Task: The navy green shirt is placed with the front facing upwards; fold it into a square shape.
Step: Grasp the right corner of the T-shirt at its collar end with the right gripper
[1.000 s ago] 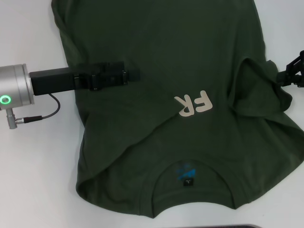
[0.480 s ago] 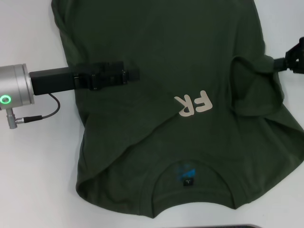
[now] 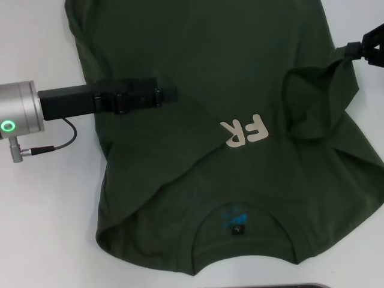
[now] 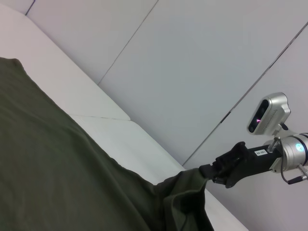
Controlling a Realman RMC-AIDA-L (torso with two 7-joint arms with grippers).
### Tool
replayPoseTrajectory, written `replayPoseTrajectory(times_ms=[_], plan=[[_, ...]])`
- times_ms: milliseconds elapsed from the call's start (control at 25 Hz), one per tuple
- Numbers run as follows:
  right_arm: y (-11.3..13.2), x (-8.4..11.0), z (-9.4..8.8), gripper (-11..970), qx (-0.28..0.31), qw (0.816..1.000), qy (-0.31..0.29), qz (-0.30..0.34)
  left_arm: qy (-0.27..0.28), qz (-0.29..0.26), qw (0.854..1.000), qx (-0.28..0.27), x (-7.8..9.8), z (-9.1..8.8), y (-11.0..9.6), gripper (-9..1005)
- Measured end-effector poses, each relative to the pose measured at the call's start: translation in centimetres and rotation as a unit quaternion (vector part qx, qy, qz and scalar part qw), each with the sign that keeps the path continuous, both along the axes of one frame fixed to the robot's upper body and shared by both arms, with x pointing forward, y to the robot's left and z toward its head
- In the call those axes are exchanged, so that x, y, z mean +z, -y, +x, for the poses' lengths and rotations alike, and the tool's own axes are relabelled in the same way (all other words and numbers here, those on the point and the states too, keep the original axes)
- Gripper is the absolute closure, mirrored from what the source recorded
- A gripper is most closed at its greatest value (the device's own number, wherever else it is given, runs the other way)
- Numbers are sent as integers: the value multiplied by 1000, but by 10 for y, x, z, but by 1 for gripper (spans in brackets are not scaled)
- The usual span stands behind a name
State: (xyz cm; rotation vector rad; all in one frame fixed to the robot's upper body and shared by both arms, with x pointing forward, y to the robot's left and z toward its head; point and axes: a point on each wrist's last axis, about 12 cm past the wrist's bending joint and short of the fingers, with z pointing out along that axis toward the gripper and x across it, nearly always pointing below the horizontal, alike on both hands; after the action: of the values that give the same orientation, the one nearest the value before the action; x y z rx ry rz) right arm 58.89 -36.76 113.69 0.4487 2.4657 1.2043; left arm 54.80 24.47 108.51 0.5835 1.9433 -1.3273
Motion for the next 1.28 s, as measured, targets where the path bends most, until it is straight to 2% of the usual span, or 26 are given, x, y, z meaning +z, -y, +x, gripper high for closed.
replayPoseTrajectory(times_ms=[320, 720, 1040, 1280], plan=[[-10, 1, 8, 931, -18, 999, 25, 26, 0, -1, 1000, -2, 0, -1, 1, 111], [-38, -4, 18, 928, -28, 996, 61, 60, 1, -1, 1000, -3, 0, -1, 0, 112], [-47, -14, 18, 851, -44, 994, 67, 72, 0, 0, 1000, 1, -1, -2, -3, 112], [-46, -13, 17, 569, -52, 991, 82, 90, 3, 0, 1000, 1, 0, -2, -4, 112]])
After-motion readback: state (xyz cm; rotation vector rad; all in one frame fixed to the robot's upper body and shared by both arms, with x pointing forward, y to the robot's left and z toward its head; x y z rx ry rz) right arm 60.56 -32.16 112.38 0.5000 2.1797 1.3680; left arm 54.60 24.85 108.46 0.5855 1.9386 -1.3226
